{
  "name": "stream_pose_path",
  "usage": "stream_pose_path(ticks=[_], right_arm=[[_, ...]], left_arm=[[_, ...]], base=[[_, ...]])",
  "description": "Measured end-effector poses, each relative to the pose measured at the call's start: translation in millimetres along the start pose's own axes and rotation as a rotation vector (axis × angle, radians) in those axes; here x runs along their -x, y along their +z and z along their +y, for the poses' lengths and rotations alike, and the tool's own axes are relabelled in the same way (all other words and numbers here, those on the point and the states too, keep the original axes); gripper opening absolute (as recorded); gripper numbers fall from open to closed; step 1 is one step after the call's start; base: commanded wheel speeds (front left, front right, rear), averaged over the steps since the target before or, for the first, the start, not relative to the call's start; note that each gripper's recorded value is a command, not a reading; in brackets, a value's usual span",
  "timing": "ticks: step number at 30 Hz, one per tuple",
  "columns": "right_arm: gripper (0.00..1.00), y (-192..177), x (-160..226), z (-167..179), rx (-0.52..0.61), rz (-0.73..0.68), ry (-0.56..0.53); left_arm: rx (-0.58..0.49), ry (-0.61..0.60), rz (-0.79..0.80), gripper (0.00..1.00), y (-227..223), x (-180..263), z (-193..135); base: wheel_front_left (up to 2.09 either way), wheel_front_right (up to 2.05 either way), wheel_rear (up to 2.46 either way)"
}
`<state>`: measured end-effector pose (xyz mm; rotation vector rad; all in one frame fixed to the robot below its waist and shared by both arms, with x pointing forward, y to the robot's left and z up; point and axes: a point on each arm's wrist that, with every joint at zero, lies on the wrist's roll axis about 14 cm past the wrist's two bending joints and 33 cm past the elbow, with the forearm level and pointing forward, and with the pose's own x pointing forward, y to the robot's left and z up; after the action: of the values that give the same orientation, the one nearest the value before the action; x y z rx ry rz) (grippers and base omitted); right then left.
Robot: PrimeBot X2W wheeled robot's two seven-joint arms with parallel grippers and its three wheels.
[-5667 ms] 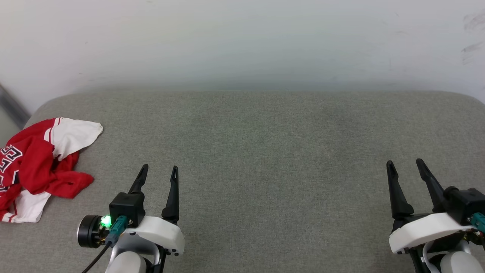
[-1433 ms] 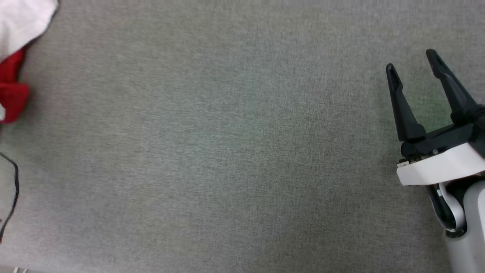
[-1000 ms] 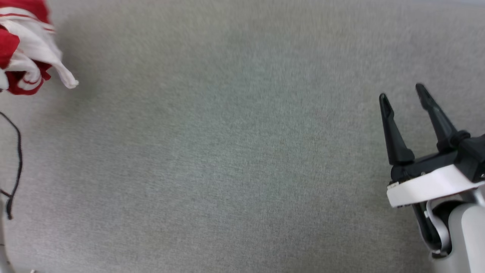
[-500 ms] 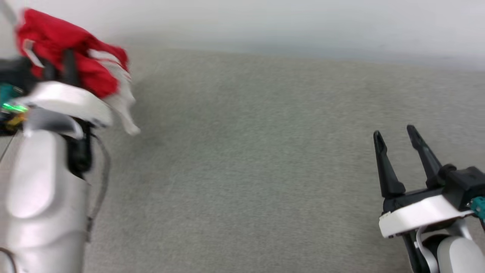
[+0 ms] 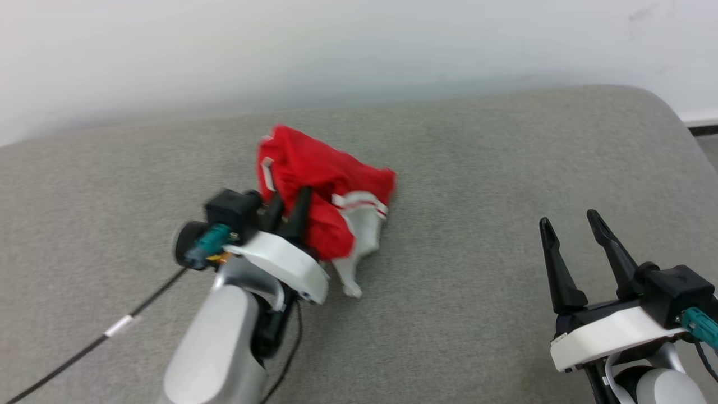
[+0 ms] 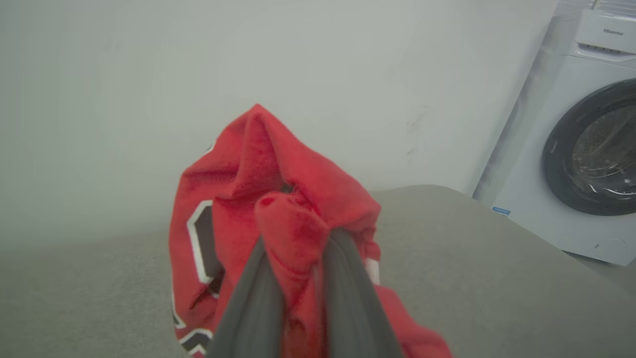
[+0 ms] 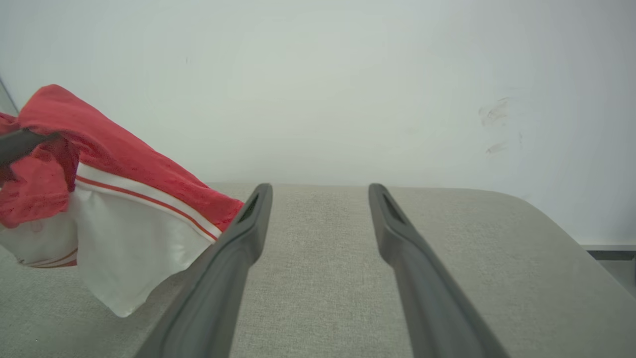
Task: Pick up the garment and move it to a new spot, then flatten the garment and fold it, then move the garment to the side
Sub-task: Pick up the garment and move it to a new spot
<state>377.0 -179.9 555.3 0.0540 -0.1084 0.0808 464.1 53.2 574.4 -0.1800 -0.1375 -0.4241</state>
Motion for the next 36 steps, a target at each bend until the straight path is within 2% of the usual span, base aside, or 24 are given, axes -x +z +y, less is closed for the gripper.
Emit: stream_pose_path(ticks=[3, 6, 9, 14, 15, 16, 20, 27, 36], right_arm=[[1.00, -1.3, 7.0, -12.3, 0.000, 0.007, -0.040], [1.00, -7.9, 8.4, -19.9, -0.007, 0.023, -0.065], [1.00, -15.6, 6.3, -26.9, -0.010, 0.039, -0.087], [1.00, -33.0, 0.9, -34.3, -0.016, 0.077, -0.108], [1.00, -35.0, -0.8, -35.3, -0.015, 0.079, -0.110], [1.00, -37.3, -2.2, -35.6, -0.016, 0.084, -0.110], [1.00, -39.0, -6.1, -34.8, -0.024, 0.083, -0.106], [1.00, -26.9, -6.2, -30.3, -0.011, 0.057, -0.085], [1.00, -13.3, -5.5, -8.4, 0.001, 0.037, -0.016]], left_arm=[[0.031, -0.104, 0.077, 0.00, -28.1, -2.7, -39.8], [0.036, -0.154, 0.185, 0.00, -65.7, 1.0, -57.5], [0.024, -0.167, 0.283, 0.00, -101.5, 6.9, -61.2], [-0.015, -0.164, 0.410, 0.00, -146.2, 15.9, -49.2], [-0.012, -0.161, 0.425, 0.33, -151.5, 17.4, -47.4], [-0.015, -0.164, 0.438, 1.00, -155.4, 19.4, -46.7], [-0.007, -0.148, 0.388, 1.00, -144.1, 19.0, -43.6], [0.015, -0.044, 0.174, 1.00, -85.8, 15.9, -27.7], [-0.051, 0.196, 0.039, 1.00, -35.4, 50.4, 34.6]], base=[[0.00, 0.00, 0.00], [0.00, 0.00, 0.00], [0.00, 0.00, 0.00], [0.00, 0.00, 0.00], [0.00, 0.00, 0.00], [0.00, 0.00, 0.00], [0.00, 0.00, 0.00], [0.00, 0.00, 0.00], [0.00, 0.00, 0.00]])
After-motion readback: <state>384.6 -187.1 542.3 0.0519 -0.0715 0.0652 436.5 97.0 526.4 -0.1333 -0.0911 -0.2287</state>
